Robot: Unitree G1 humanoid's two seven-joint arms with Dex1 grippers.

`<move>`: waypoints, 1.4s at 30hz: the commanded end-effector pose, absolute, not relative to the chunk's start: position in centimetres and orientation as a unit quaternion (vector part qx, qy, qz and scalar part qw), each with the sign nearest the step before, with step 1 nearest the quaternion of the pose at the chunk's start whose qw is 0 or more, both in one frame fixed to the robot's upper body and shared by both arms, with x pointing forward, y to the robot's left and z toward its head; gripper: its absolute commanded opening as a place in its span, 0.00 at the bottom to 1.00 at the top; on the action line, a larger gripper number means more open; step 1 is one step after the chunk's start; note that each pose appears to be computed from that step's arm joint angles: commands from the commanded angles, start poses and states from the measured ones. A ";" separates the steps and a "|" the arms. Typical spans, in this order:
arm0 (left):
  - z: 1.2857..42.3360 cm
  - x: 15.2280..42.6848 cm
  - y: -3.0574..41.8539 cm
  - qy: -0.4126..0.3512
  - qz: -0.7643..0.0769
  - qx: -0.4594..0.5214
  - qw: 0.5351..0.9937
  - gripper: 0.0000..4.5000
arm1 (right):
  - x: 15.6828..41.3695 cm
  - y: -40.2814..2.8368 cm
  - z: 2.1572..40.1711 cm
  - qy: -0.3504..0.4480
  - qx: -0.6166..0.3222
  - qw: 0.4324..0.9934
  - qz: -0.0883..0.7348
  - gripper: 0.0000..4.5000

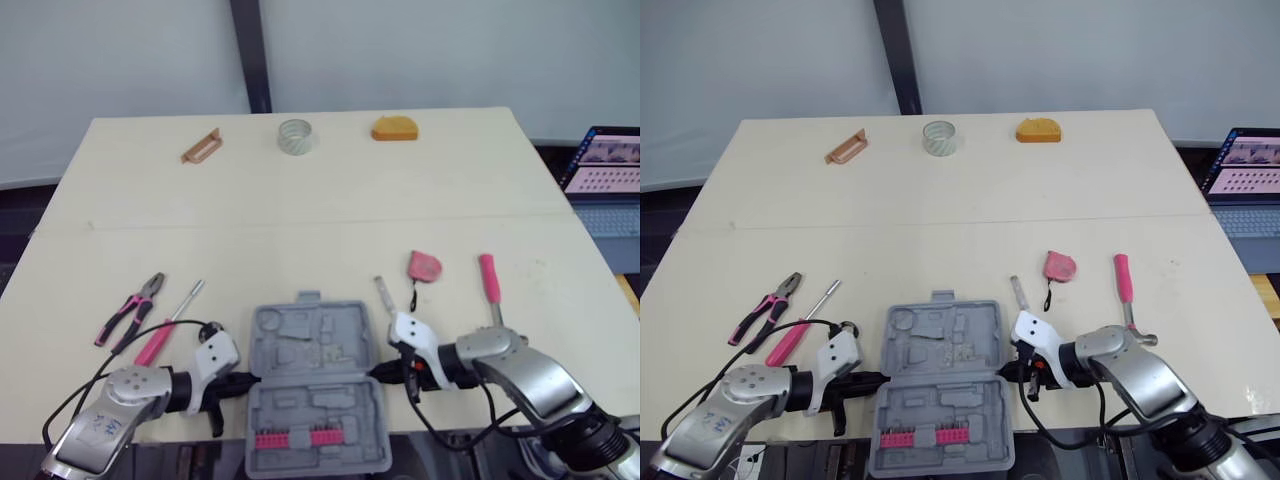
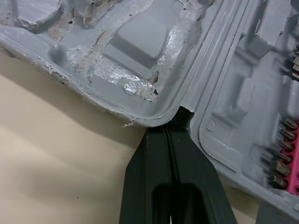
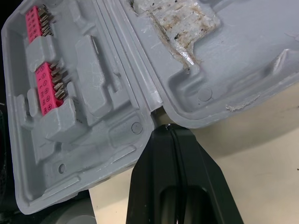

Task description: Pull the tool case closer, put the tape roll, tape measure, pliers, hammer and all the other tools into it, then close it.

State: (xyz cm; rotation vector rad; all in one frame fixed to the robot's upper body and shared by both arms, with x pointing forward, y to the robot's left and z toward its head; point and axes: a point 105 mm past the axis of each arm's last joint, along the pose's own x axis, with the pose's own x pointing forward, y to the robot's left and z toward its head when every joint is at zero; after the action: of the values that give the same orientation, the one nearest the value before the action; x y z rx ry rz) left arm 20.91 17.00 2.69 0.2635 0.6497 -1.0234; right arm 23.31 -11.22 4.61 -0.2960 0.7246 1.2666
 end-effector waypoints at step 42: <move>11.1 18.9 36.3 0.229 -0.129 -0.004 0.965 1.00 | 25.8 -30.6 11.4 0.258 -0.030 0.911 0.320 0.92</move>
State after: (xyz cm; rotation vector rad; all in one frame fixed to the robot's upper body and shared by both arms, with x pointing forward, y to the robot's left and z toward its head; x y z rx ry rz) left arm 19.42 34.85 10.71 -0.0070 0.4870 -0.3123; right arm 25.50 -29.32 10.58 -0.0383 0.5734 0.7028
